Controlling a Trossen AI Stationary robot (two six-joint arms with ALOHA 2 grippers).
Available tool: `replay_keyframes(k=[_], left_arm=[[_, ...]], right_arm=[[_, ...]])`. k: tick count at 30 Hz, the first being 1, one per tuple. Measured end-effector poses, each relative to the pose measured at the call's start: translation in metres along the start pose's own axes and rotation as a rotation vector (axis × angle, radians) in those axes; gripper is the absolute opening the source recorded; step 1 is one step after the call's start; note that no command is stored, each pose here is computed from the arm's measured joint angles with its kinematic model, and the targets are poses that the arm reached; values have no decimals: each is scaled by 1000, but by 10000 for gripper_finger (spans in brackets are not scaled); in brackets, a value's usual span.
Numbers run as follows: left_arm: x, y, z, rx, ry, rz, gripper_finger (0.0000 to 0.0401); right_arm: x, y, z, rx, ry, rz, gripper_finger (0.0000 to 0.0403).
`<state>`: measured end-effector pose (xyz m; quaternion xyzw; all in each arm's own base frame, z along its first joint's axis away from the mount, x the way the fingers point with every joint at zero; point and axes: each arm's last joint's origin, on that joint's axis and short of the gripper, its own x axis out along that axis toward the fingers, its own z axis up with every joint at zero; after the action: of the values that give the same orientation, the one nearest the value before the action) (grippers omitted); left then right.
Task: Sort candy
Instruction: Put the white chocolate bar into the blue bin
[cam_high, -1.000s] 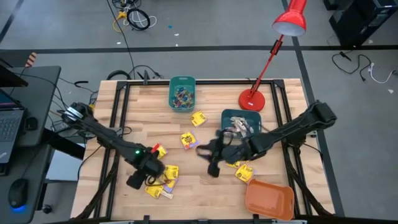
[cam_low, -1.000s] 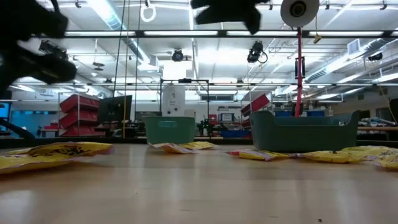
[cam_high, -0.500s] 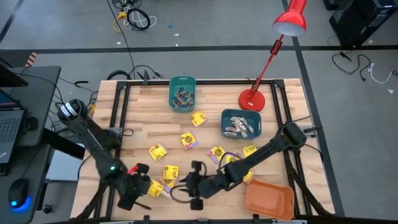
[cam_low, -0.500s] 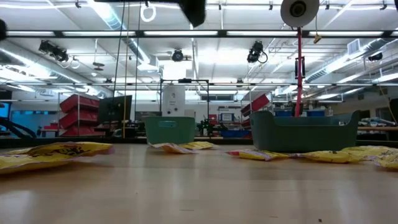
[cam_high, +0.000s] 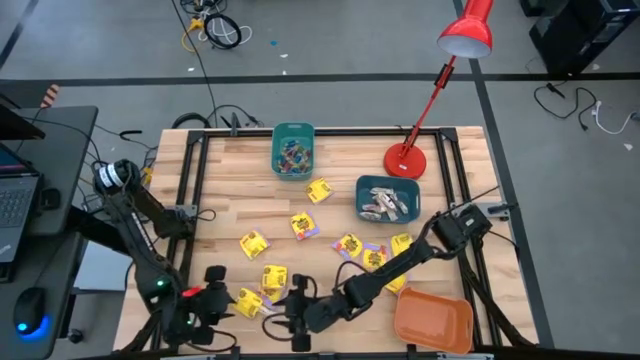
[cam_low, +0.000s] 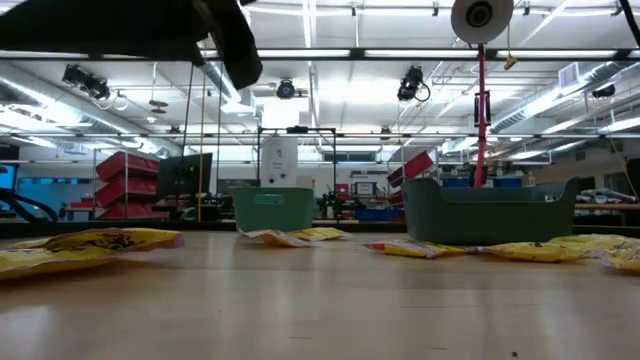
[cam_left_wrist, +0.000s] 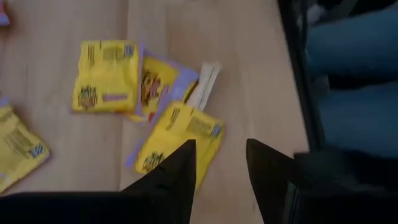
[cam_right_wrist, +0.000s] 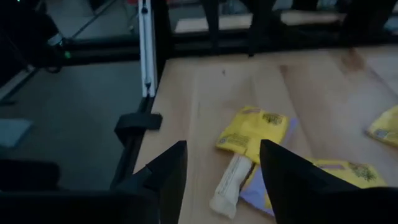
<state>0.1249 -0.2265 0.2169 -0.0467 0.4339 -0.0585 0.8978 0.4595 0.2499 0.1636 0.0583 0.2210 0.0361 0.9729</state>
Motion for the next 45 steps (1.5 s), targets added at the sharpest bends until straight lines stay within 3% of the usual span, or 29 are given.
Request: replay_keyframes(k=[7,17,27,45], left_arm=[[-5,-4,0,13,-161,63,142],[-6,-1,2,43,-298,165,142],[-6,-1,3,74,-309,180,142],[-7,6,1,199,-316,272,142]], right_arm=[[15,14,-32,-10,-75,-62,212],[23,12,-45,7,-74,-82,222],[27,1,-42,-63,-64,-103,221],[38,-15,-42,-174,-37,-22,219]])
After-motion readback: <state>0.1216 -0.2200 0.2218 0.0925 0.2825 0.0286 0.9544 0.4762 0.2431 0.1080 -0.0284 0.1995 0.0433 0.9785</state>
